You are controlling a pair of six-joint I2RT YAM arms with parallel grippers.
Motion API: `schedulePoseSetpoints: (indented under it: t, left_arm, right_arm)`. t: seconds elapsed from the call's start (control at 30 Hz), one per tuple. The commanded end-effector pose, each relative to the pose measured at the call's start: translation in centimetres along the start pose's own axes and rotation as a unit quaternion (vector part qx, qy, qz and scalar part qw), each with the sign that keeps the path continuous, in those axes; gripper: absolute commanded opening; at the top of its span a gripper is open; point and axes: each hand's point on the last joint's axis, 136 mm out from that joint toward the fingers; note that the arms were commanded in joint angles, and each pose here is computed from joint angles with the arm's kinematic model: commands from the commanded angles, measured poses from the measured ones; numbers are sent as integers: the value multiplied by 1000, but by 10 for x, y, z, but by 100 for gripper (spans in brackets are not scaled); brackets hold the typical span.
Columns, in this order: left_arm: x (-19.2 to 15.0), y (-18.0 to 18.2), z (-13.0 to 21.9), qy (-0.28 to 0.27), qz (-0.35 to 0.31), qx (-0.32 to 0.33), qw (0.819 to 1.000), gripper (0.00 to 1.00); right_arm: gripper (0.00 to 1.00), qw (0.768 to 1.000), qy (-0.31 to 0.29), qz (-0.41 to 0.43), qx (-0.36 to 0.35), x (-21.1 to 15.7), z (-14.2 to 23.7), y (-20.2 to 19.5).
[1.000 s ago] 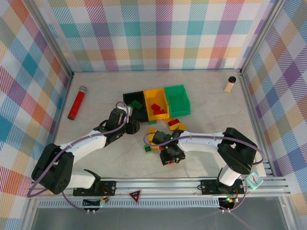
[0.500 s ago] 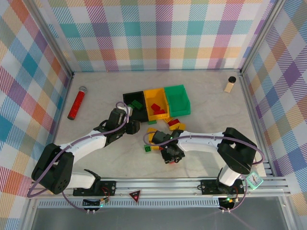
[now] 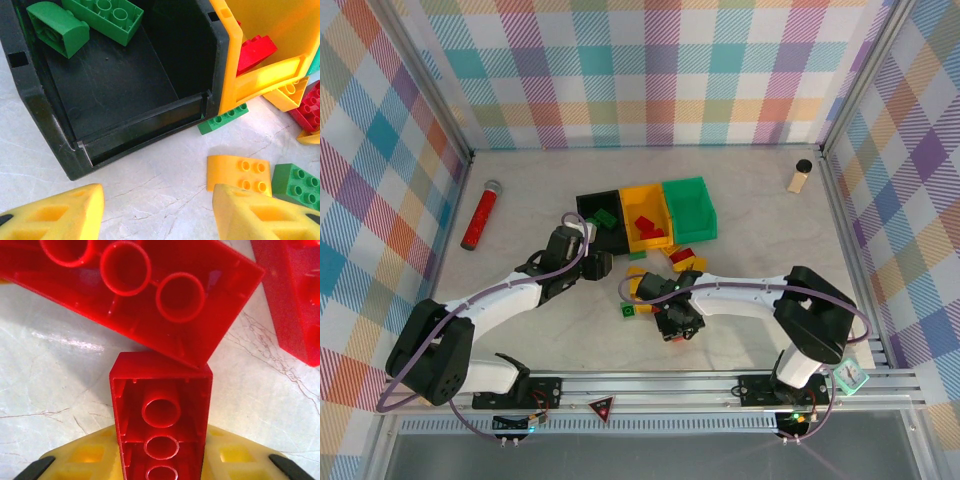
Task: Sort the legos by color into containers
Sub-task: Pick up the lego from the bottom-center of the table, then place the lego in the container.
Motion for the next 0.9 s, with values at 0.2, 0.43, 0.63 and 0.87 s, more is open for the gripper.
schedulePoseSetpoints:
  t: [0.2, 0.43, 0.63, 0.87]
  left_arm:
    - [9, -12, 2, -10, 5, -24, 1000, 59]
    - [7, -13, -1, -5, 6, -25, 1000, 59]
    - [10, -14, 5, -14, 5, -26, 1000, 59]
    - [9, -14, 4, -12, 5, -27, 1000, 59]
  right_arm:
    - [33, 990, -136, 48, 4, 61, 62, 12]
    - [35, 980, -197, 30, 23, 147, 86, -7]
    - [36, 975, -217, 4, 44, 212, 100, -16]
    - [37, 978, -202, -11, 43, 262, 87, -34]
Point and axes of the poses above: each hand's point on the last joint's axis, 136 mm out from that joint toward the fingers, its own z axis back along the fingers, its own y axis along the line the jaws close on, x = y × z, and after that the axes turned 10 degrees about z, right-handed
